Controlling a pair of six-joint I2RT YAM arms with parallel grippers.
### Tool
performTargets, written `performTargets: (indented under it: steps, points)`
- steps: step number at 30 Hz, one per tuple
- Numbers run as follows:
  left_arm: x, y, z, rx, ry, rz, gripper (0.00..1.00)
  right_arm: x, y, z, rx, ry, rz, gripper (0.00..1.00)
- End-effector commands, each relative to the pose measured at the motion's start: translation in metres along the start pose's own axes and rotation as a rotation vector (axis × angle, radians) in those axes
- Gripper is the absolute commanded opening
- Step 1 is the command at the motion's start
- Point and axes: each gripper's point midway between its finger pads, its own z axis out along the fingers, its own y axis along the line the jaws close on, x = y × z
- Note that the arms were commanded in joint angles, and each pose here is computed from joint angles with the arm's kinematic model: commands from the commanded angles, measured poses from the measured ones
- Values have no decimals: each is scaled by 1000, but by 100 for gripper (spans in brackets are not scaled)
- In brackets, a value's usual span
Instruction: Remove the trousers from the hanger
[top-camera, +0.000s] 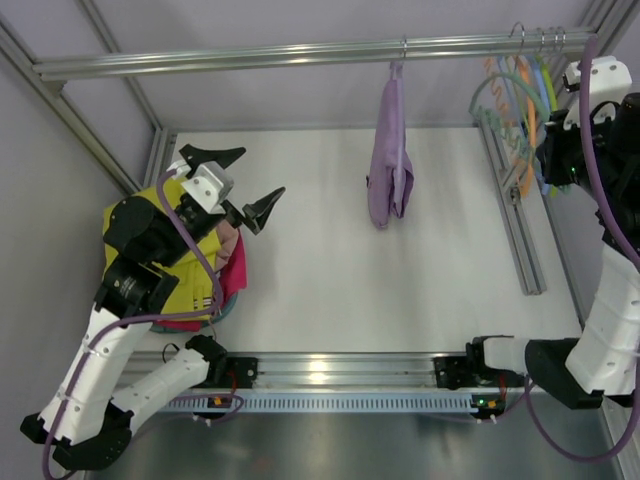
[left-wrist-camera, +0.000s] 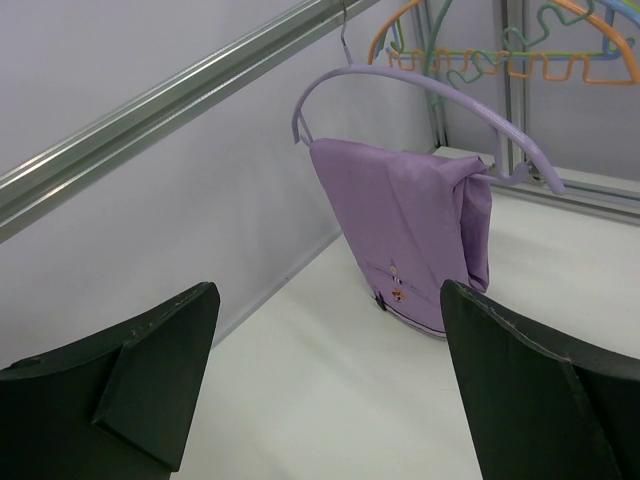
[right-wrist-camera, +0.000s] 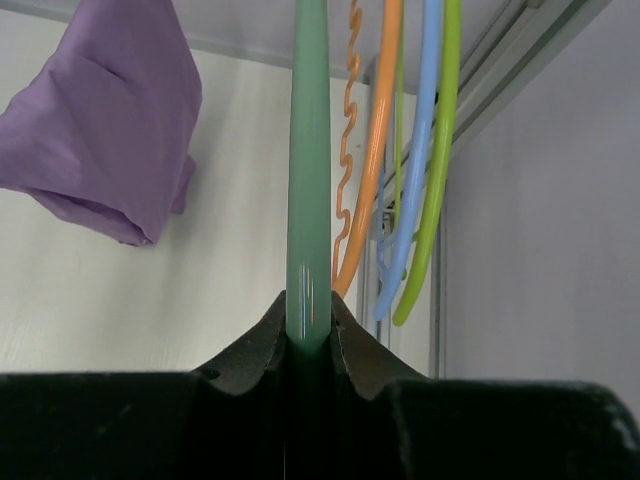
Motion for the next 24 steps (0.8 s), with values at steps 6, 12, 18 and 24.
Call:
performTargets:
  steps: [6, 12, 18, 24]
  points:
    - [-7, 2, -3, -10, -32, 20, 98, -29, -2, 27, -18, -81, 55, 0]
    - [-4, 2, -3, -15, -26, 30, 98, -35, -16, 26, 13, -112, 104, 0]
    - [0, 1, 0, -5, -17, 29, 98, -4, -32, 50, 6, 3, 164, 0]
    - [7, -1, 2, 3, -4, 31, 98, 22, -19, 62, -91, 75, 181, 0]
